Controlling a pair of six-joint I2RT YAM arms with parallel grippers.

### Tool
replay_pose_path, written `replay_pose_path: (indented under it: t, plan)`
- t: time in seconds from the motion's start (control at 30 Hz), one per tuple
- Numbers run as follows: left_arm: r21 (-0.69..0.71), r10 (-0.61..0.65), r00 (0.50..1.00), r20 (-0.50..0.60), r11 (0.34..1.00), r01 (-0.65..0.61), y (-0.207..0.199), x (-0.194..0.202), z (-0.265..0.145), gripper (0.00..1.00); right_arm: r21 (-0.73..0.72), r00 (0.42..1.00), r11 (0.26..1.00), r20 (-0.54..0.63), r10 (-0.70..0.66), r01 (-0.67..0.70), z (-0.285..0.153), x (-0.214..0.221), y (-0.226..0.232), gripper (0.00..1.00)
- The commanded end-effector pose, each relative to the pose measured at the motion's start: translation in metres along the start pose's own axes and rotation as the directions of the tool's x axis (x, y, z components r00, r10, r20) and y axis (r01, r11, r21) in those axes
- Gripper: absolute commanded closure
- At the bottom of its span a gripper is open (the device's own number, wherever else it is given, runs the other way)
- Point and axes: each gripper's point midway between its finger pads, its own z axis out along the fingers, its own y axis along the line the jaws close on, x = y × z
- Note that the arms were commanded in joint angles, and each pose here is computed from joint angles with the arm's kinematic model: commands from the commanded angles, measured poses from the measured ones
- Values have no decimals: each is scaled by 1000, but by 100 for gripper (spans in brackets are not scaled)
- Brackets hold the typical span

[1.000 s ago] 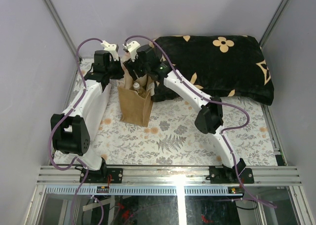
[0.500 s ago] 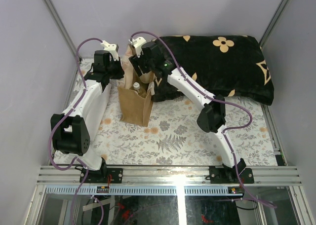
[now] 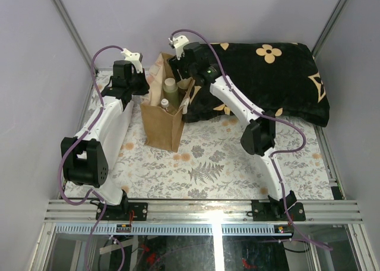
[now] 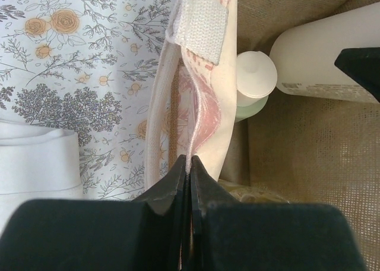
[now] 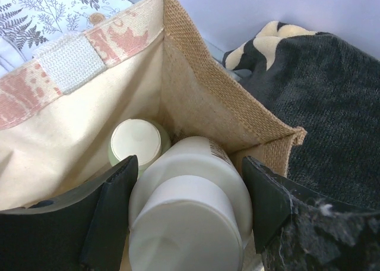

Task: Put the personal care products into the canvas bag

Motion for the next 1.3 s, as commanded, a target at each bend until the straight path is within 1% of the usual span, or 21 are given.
replay_pose_path:
  t: [0.0,0.23,0.3,0.43,0.5,0.53,0.63,0.7,0.8,1.1,1.27]
  plan:
    - [11,8,998,70,1000,-9,-6,-22,-2,100,155,990,988,139,-31,9,-2,-41,-58,100]
    - [6,8,998,66,1000,-8,-5,-22,-1,100,120,994,993,105,-21,8,12,-21,-50,100]
    - [9,8,998,65,1000,-8,-6,-22,0,100,113,995,994,98,-11,0,15,-17,-48,91]
    - [10,9,998,69,1000,-9,-6,-24,1,100,106,995,994,103,-10,-1,13,-21,-46,70]
    - [14,7,998,68,1000,-8,-7,-24,1,100,109,994,994,113,-13,0,11,-25,-48,54]
    - [15,6,998,69,1000,-7,-7,-24,1,100,110,993,994,118,-14,1,10,-27,-48,44]
    - [21,4,997,74,1000,-6,-9,-27,0,100,109,992,994,129,-18,3,9,-30,-49,27]
    - [27,2,997,79,1000,-5,-10,-28,-1,100,109,991,994,136,-15,0,9,-33,-49,13]
    - [36,-3,997,83,999,0,-12,-30,-2,100,104,989,994,151,-6,-10,6,-39,-48,1]
    - [39,-13,997,81,999,10,-13,-27,-3,100,112,985,993,173,3,-22,-9,-51,-51,1]
    - [34,-16,996,91,999,13,-12,-30,-4,100,142,983,990,181,-2,-24,-28,-64,-59,1]
